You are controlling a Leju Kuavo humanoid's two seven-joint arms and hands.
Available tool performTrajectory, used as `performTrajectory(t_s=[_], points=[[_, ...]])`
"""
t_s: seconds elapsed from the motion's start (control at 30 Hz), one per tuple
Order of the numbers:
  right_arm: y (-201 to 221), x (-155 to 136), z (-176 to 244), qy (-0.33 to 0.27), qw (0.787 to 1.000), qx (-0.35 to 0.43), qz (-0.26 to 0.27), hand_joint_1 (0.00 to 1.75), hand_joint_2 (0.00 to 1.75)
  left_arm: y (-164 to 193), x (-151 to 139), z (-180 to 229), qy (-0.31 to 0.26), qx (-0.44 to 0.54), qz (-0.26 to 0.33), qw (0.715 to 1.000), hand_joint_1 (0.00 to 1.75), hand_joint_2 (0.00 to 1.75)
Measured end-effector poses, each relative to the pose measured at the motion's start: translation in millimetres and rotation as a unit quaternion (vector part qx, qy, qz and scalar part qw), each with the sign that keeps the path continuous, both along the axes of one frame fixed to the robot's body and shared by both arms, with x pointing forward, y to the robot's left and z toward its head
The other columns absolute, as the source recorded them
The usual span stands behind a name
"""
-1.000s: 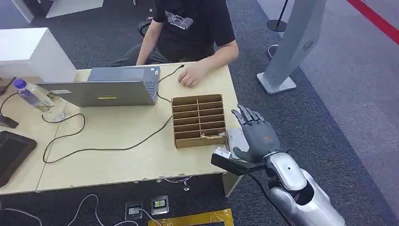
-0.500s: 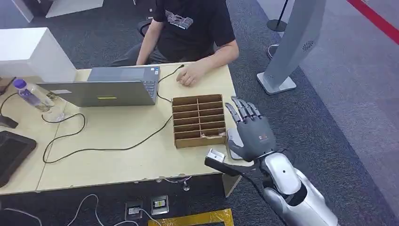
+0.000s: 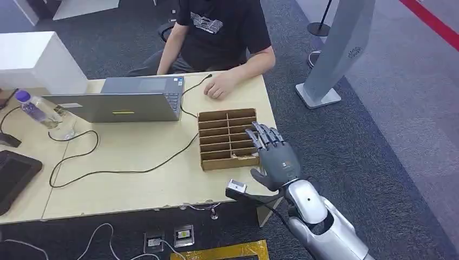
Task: Pass the card to the sensor for recognition and then transmit it.
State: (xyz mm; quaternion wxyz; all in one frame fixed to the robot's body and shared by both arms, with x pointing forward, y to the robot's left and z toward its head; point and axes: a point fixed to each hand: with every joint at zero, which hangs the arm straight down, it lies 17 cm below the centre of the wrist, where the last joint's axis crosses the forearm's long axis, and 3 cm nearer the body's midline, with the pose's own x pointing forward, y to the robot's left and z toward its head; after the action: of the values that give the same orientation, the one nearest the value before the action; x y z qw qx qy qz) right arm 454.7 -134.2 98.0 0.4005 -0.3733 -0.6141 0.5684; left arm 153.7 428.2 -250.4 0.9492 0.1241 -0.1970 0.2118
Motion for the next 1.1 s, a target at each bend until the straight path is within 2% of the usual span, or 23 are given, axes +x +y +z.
performTrajectory(t_s=[0.43, 0.8, 1.1], points=[[21.7, 7.5, -26.6, 0.001, 0.999, -0.011, 0.051, 0.00, 1.75, 1.8, -1.0, 0.0, 0.002, 0.003, 0.006, 1.000, 0.00, 0.00], [35.1, 15.9, -39.6, -0.006, 0.998, -0.027, 0.058, 0.00, 1.75, 2.0, 0.0, 0.4, -0.001, 0.003, 0.006, 1.000, 0.00, 0.00], [28.7, 16.6, -58.1, 0.005, 0.998, -0.038, 0.045, 0.00, 1.75, 2.0, -0.4, 0.3, 0.000, 0.003, 0.006, 1.000, 0.00, 0.00]])
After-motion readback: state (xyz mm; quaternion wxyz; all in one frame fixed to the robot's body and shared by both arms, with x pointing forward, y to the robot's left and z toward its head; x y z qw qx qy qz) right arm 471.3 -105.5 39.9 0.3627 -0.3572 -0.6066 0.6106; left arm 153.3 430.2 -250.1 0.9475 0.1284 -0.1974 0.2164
